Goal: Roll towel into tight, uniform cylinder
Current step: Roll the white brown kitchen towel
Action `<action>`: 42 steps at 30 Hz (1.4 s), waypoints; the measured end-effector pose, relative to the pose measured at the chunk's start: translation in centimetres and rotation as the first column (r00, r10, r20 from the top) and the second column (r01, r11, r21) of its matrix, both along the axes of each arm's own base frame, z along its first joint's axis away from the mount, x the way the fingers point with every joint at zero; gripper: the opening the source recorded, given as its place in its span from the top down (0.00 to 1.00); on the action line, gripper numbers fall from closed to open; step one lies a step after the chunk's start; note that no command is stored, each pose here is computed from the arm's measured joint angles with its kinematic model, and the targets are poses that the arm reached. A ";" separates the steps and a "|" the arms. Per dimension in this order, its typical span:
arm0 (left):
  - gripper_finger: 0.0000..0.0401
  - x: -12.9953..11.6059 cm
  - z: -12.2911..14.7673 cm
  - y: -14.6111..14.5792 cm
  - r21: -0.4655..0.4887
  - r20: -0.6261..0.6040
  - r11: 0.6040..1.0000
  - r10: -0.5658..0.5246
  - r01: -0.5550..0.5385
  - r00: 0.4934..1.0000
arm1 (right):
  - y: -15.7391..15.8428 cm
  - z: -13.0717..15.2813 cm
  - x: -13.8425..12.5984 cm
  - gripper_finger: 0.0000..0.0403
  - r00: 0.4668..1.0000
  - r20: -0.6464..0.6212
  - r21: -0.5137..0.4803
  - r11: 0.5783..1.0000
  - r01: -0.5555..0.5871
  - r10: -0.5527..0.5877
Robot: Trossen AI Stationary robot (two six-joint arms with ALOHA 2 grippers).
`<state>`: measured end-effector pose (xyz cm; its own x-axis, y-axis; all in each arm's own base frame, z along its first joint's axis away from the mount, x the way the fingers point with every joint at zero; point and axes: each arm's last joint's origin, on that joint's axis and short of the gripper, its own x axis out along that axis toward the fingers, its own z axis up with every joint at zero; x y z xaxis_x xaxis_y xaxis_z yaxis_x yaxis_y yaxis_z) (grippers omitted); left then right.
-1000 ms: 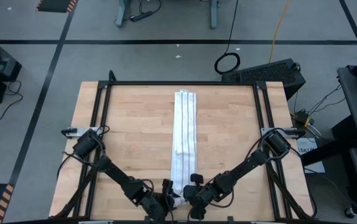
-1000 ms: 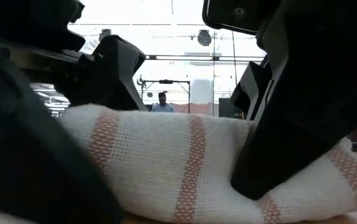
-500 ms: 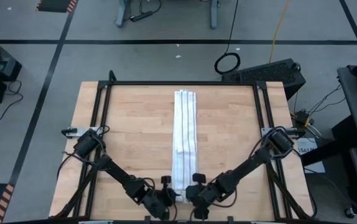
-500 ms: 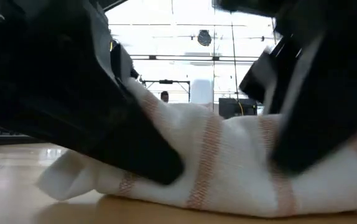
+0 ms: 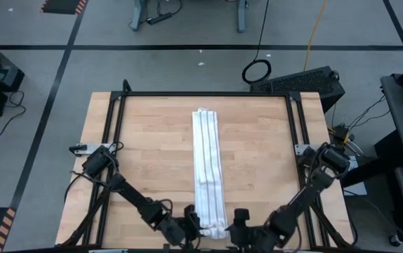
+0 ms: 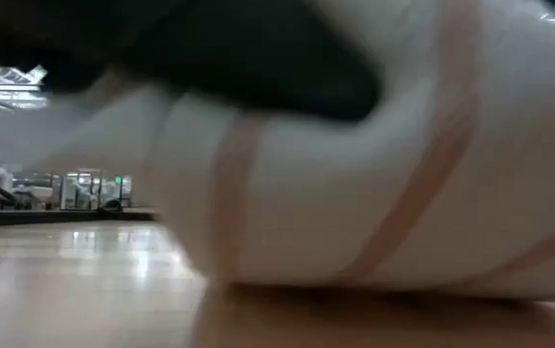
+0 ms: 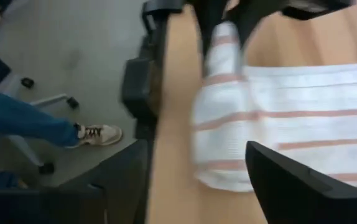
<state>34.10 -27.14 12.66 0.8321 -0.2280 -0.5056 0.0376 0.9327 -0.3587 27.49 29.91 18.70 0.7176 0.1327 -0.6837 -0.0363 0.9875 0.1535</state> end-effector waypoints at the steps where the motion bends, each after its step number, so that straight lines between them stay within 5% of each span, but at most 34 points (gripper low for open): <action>1: 0.95 0.1 0.1 -0.1 -0.023 0.006 1.000 0.004 -0.004 1.000 | 0.5 -0.4 -0.2 0.33 1.000 0.015 -0.005 1.000 0.001 -0.001; 11: 0.95 -0.1 0.0 -0.1 -0.189 -0.032 0.982 0.000 -0.006 0.999 | 1.2 -3.1 0.0 0.32 0.996 0.086 -0.192 0.981 0.010 0.007; 18: 0.95 -1.9 -2.4 2.0 -0.411 -0.034 0.906 0.096 -0.101 0.995 | 1.0 -3.9 0.8 0.36 0.996 0.081 -0.209 0.978 -0.005 0.022; 32: 0.95 -0.7 -3.3 6.0 -0.526 -0.080 0.851 -0.034 -0.013 0.996 | -0.9 -4.4 3.5 0.43 0.990 0.094 -0.098 0.988 0.116 -0.107; 42: 0.92 -0.4 -3.5 6.7 -0.520 -0.094 0.854 -0.026 -0.027 0.995 | -1.6 -5.2 4.4 0.73 0.991 0.009 0.008 0.991 0.134 -0.134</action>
